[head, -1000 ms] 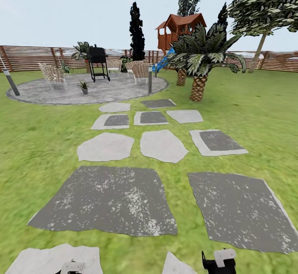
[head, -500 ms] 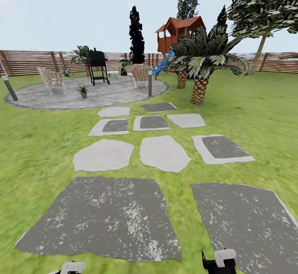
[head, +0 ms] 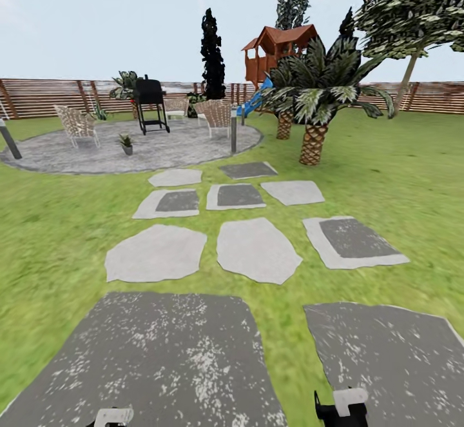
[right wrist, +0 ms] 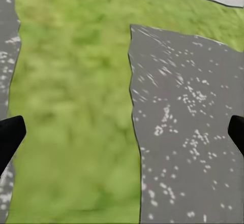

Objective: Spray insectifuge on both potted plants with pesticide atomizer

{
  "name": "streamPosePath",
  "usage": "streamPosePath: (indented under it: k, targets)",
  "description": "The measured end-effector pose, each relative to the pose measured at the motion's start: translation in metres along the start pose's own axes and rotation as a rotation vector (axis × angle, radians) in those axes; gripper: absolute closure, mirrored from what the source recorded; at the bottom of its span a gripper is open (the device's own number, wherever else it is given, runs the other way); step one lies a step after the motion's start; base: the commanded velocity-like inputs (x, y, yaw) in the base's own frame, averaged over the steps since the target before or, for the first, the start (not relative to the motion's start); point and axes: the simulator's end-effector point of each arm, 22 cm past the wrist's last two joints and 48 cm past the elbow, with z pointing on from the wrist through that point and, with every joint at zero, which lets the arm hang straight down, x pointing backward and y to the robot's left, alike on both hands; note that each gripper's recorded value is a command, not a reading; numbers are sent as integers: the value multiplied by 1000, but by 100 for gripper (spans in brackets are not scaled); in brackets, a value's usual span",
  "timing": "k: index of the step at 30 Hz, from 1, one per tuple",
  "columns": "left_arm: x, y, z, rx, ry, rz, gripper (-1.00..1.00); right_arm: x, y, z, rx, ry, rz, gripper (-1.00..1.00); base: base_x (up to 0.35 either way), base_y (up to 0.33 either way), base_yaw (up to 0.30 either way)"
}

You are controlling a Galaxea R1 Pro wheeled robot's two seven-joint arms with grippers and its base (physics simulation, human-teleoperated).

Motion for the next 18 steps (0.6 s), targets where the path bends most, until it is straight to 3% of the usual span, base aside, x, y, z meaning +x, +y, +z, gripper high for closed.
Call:
streamPosePath:
  k: [18]
  targets:
    - [0, 0, 0, 0, 0, 0, 100, 0, 0, 0, 0, 0, 0, -100, 338, 5, 0]
